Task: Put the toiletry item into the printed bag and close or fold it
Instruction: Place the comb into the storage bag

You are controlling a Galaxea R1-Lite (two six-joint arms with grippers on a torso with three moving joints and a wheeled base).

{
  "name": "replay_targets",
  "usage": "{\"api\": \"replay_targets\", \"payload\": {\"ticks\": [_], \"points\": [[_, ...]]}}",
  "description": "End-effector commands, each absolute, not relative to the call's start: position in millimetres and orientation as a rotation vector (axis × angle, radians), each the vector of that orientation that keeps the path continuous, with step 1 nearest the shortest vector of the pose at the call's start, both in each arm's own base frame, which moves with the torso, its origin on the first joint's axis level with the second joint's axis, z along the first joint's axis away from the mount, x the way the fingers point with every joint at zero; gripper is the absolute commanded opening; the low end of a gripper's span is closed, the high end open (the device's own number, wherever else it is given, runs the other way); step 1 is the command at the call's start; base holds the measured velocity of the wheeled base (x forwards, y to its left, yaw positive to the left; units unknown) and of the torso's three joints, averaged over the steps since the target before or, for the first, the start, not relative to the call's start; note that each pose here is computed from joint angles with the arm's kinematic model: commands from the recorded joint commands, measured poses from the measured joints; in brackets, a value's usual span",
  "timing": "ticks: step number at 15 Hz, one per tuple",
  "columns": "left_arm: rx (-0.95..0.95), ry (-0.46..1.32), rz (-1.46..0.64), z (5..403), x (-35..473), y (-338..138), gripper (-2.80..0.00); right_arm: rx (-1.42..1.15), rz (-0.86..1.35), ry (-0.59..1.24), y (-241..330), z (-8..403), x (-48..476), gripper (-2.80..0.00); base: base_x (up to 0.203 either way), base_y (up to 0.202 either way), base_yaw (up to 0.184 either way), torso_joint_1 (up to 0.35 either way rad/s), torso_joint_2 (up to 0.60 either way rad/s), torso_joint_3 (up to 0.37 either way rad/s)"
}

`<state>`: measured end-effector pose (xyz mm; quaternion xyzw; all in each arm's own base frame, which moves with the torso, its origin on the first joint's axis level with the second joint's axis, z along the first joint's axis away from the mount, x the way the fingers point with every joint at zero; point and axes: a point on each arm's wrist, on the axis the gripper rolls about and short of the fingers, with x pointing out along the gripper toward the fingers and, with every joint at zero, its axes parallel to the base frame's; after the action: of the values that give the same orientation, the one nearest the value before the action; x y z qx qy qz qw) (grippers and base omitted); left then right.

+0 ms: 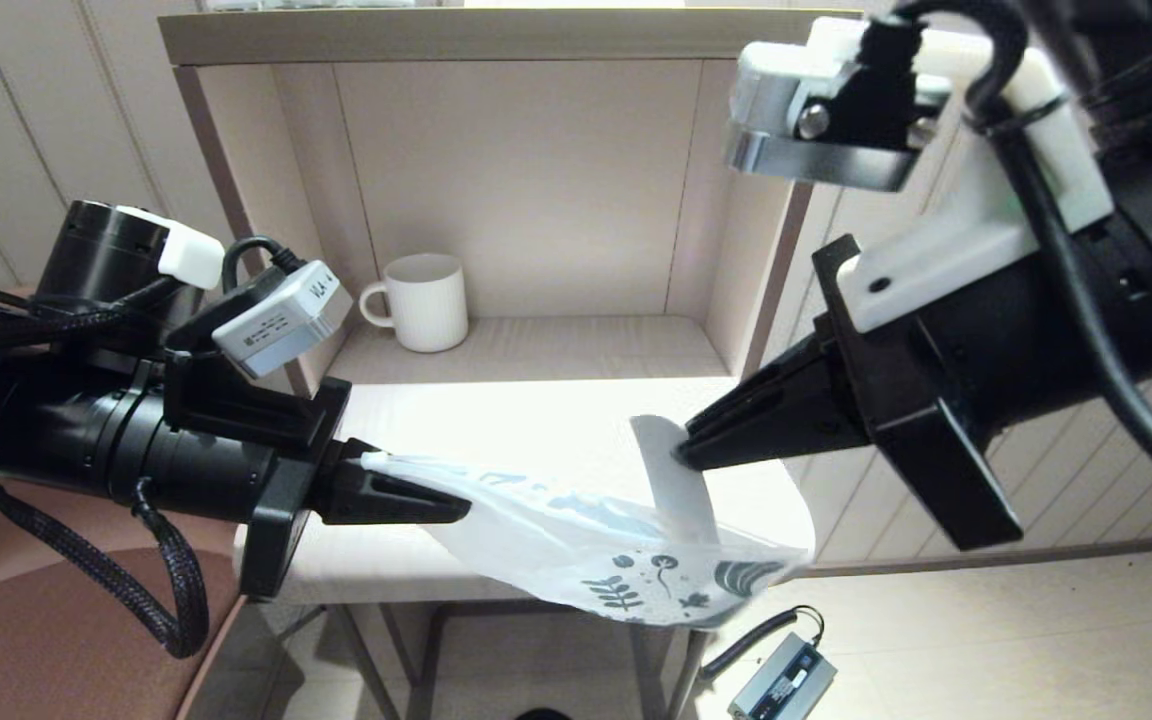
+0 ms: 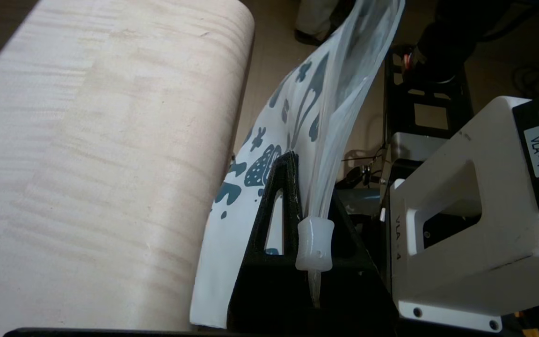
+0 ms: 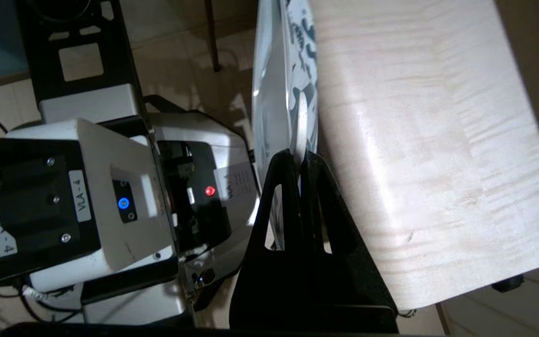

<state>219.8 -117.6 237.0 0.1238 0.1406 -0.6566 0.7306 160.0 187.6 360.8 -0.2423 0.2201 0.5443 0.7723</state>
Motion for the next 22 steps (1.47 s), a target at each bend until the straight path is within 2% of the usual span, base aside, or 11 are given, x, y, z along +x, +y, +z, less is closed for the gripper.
{"api": "replay_targets", "payload": {"ticks": [1, 9, 22], "points": [[0.269, 0.313, -1.456, 236, 222, -119, -2.8, -0.553, 1.216, 0.495, 195, 356, 156, -2.8, 0.0, 0.0, 0.0, 0.0, 0.0, 0.0], [0.267, 0.322, -1.461, 233, 221, -120, -2.8, -0.575, 1.277, 0.487, 219, 347, 154, -2.8, 0.0, 0.0, 0.0, 0.0, 0.0, 0.0], [0.266, 0.319, -1.46, 234, 220, -119, -2.8, -0.581, 1.278, 0.505, 223, 343, 156, -2.8, 0.0, 0.0, 0.0, 0.0, 0.0, 0.0]]}}
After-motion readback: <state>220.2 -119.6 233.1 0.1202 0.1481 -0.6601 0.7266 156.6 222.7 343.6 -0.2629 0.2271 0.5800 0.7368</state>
